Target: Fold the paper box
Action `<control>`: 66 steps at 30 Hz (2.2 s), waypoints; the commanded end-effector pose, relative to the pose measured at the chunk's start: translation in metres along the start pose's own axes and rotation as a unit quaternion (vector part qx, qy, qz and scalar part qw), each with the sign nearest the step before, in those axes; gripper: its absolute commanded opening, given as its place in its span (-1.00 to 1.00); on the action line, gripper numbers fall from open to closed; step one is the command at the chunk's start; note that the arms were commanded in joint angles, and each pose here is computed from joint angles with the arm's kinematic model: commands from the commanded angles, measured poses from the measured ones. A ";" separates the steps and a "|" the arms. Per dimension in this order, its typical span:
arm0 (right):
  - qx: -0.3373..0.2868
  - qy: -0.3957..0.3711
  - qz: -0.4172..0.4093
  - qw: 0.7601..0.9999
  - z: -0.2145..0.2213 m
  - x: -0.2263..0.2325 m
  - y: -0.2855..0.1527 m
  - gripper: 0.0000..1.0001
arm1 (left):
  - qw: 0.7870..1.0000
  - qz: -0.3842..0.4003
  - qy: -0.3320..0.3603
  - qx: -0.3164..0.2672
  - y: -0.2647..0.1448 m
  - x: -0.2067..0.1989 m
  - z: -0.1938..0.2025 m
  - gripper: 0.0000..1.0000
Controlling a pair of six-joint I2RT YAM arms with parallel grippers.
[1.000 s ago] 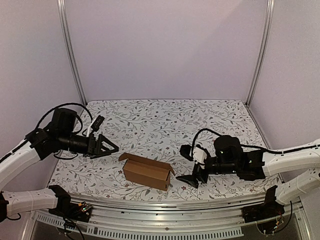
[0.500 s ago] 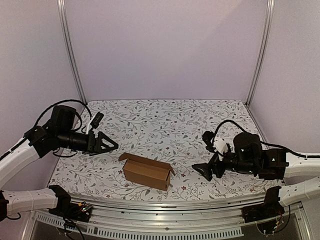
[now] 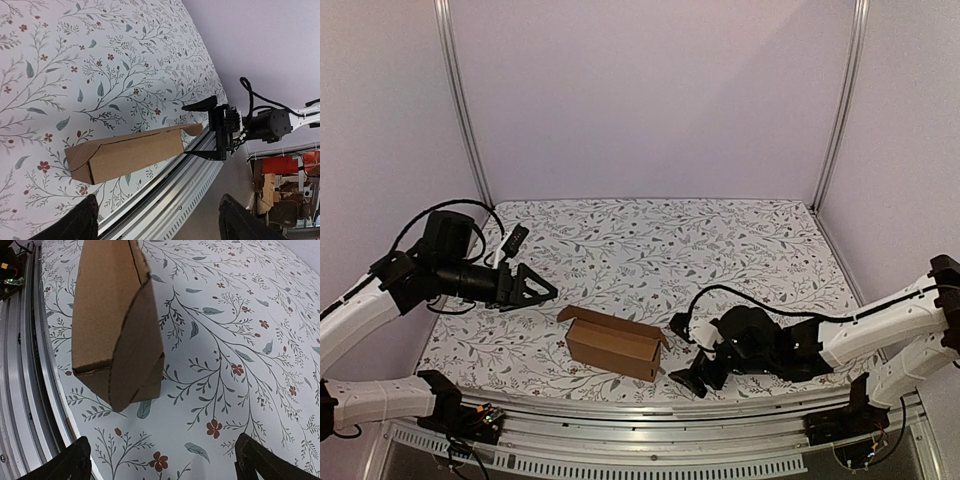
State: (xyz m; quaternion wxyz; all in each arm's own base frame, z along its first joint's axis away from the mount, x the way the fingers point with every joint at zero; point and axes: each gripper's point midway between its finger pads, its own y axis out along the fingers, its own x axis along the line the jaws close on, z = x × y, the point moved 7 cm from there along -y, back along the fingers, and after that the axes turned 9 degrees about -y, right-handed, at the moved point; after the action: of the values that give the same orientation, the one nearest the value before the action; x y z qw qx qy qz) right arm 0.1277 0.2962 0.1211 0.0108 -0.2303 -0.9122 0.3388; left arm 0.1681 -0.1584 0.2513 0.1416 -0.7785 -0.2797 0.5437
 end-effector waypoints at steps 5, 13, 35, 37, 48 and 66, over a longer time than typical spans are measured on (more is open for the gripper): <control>-0.088 -0.036 -0.033 0.995 -0.036 0.013 0.023 0.97 | 1.000 0.003 0.009 0.004 -0.001 0.001 0.003 0.61; -0.104 -0.041 -0.065 0.992 -0.044 0.022 0.041 0.97 | 1.000 0.007 0.016 0.007 -0.001 0.001 0.005 0.61; -0.080 -0.019 -0.055 0.995 -0.021 0.023 0.054 0.68 | 1.000 0.008 0.014 0.012 0.002 0.004 0.005 0.61; -0.080 -0.018 -0.056 0.995 -0.019 0.023 0.054 0.65 | 1.000 0.007 0.013 0.012 0.003 0.004 0.005 0.61; -0.081 -0.011 -0.053 0.995 -0.012 0.023 0.056 0.45 | 1.000 0.007 0.009 0.010 0.003 0.004 0.004 0.61; -0.093 -0.038 -0.053 0.994 -0.015 0.023 0.050 -0.11 | 1.000 0.005 0.007 0.009 0.003 0.004 0.003 0.61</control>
State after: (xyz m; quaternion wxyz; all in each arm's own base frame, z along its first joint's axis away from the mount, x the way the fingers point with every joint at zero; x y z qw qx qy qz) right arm 0.1338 0.3512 0.0998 -0.0146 -0.1745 -0.9504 0.2571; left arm 0.1670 -0.1593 0.2487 0.1467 -0.7850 -0.2706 0.5376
